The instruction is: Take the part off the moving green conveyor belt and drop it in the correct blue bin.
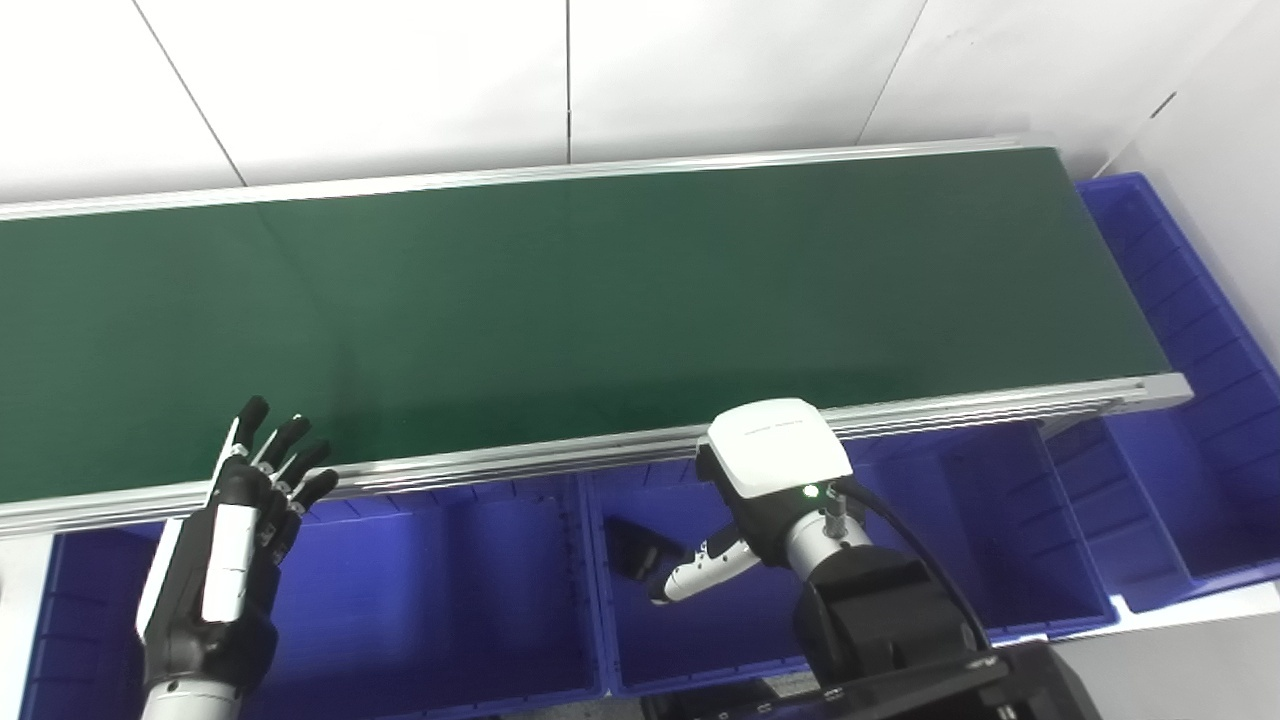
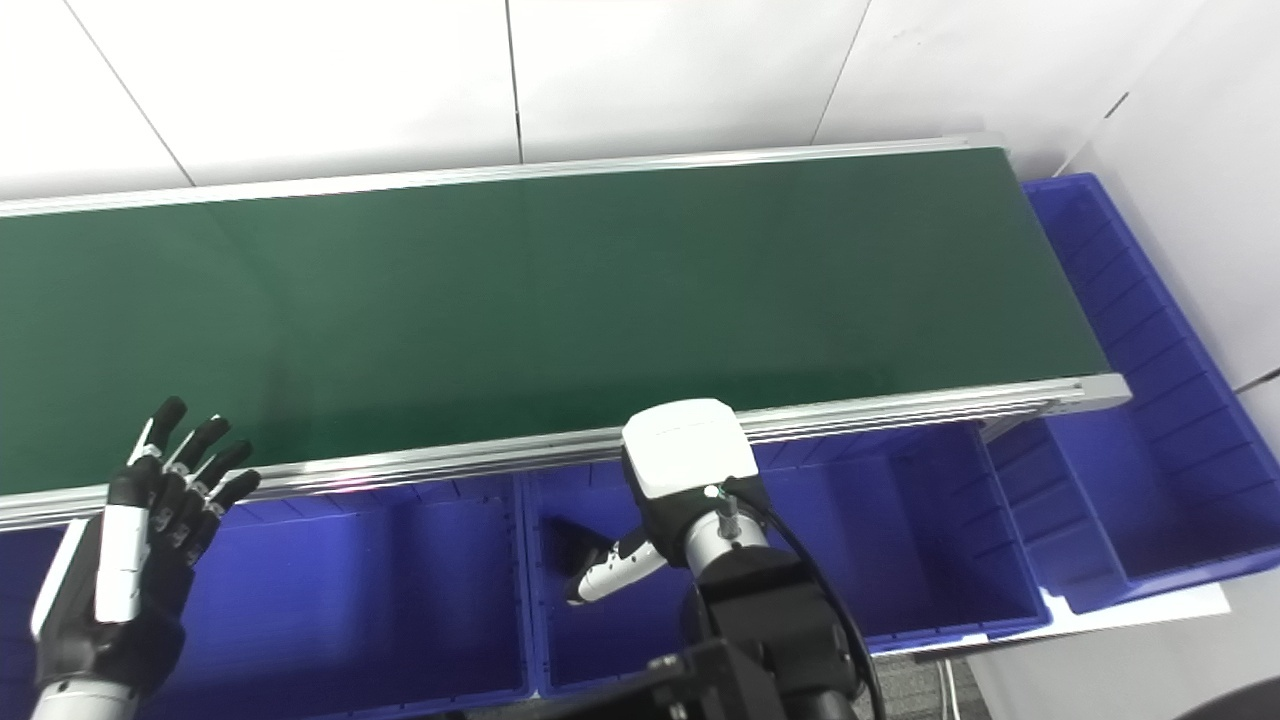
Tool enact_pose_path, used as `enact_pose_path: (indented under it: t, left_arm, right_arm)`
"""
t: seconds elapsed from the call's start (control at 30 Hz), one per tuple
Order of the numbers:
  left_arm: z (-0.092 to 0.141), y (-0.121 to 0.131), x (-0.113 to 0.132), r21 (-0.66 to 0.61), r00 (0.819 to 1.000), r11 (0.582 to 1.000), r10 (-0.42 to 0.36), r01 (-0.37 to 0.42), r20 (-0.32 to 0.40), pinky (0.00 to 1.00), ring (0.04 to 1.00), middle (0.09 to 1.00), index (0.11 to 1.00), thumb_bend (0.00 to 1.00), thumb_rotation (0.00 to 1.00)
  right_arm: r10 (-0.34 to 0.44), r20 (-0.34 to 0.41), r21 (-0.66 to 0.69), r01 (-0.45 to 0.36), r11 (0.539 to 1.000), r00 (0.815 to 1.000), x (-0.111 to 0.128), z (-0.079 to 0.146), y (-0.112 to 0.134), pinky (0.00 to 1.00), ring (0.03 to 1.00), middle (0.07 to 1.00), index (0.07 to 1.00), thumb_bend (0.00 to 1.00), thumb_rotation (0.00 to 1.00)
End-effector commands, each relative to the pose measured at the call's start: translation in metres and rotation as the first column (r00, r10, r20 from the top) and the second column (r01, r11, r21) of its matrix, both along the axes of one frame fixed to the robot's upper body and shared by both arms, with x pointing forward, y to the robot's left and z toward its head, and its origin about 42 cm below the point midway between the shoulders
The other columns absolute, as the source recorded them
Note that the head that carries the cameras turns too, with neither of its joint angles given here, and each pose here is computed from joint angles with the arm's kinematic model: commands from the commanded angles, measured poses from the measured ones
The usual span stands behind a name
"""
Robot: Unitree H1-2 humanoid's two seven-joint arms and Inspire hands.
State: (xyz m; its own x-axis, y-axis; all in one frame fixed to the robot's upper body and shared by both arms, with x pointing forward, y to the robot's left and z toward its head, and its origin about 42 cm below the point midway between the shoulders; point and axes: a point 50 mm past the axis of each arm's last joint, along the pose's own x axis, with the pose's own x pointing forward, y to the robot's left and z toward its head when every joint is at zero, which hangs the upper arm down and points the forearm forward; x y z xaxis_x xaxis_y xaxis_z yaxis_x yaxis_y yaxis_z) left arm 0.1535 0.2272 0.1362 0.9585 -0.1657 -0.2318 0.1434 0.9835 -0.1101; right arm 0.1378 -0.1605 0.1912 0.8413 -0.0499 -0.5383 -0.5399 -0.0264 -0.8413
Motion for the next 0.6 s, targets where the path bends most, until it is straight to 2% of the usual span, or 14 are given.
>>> enact_pose_path:
  t: [0.0,0.2,0.27,0.33,0.4,0.43,0.47,0.5,0.53,0.57]
  left_arm:
    - [0.010,-0.003,-0.001,0.001,0.999,1.000,0.008,-0.008,0.034,0.85,0.891,0.937,1.000,0.83,0.86]
    - [0.008,-0.014,-0.005,0.001,1.000,1.000,0.005,-0.005,0.030,0.85,0.901,0.948,1.000,0.83,0.86]
    - [0.006,-0.021,-0.008,0.008,0.999,1.000,-0.002,0.002,0.032,0.86,0.909,0.955,1.000,0.81,0.87]
    - [0.004,-0.028,-0.011,0.031,0.999,0.999,-0.016,0.015,0.041,0.85,0.906,0.959,1.000,0.80,0.91]
    - [0.001,-0.035,-0.014,0.071,0.997,0.997,-0.045,0.040,0.068,0.83,0.915,0.967,1.000,0.85,0.94]
    - [0.000,-0.041,-0.017,0.083,0.995,0.995,-0.058,0.051,0.078,0.83,0.915,0.967,1.000,0.85,0.94]
    - [0.000,-0.046,-0.019,0.094,0.994,0.994,-0.069,0.061,0.090,0.83,0.920,0.971,1.000,0.85,0.94]
    - [-0.001,-0.049,-0.020,0.100,0.993,0.993,-0.075,0.066,0.096,0.83,0.921,0.974,1.000,0.85,0.94]
    - [-0.001,-0.053,-0.022,0.109,0.989,0.992,-0.083,0.070,0.119,0.84,0.921,0.974,1.000,0.84,0.95]
    - [-0.002,-0.055,-0.024,0.115,0.987,0.991,-0.087,0.072,0.135,0.82,0.912,0.968,1.000,0.83,0.95]
  right_arm:
    - [0.021,0.052,0.015,-0.022,1.000,0.998,-0.002,0.011,0.005,0.42,0.515,0.618,0.709,1.00,0.70]
    - [0.012,0.069,0.090,-0.019,0.996,0.998,-0.010,0.022,0.007,0.50,0.592,0.678,0.703,1.00,0.69]
    - [-0.014,0.112,0.192,-0.008,0.981,0.994,-0.016,0.028,0.005,0.47,0.578,0.680,0.698,0.98,0.69]
    - [-0.052,0.176,0.316,-0.007,0.949,0.983,-0.024,0.031,0.002,0.46,0.569,0.658,0.702,0.91,0.68]
    - [-0.130,0.258,0.508,-0.020,0.861,0.958,-0.035,0.033,-0.001,0.46,0.546,0.621,0.726,0.75,0.72]
    - [-0.197,0.267,0.625,-0.014,0.780,0.943,-0.039,0.030,-0.004,0.46,0.545,0.619,0.727,0.74,0.72]
    - [-0.275,0.243,0.739,0.006,0.674,0.930,-0.042,0.024,-0.007,0.46,0.551,0.625,0.733,0.69,0.75]
    - [-0.323,0.218,0.800,0.021,0.599,0.921,-0.045,0.020,-0.009,0.50,0.595,0.668,0.747,0.65,0.80]
    - [-0.412,0.141,0.894,0.062,0.443,0.900,-0.047,0.009,-0.009,0.51,0.610,0.683,0.752,0.63,0.82]
    - [-0.462,0.086,0.937,0.086,0.337,0.883,-0.048,0.001,-0.009,0.57,0.664,0.729,0.769,0.65,0.86]
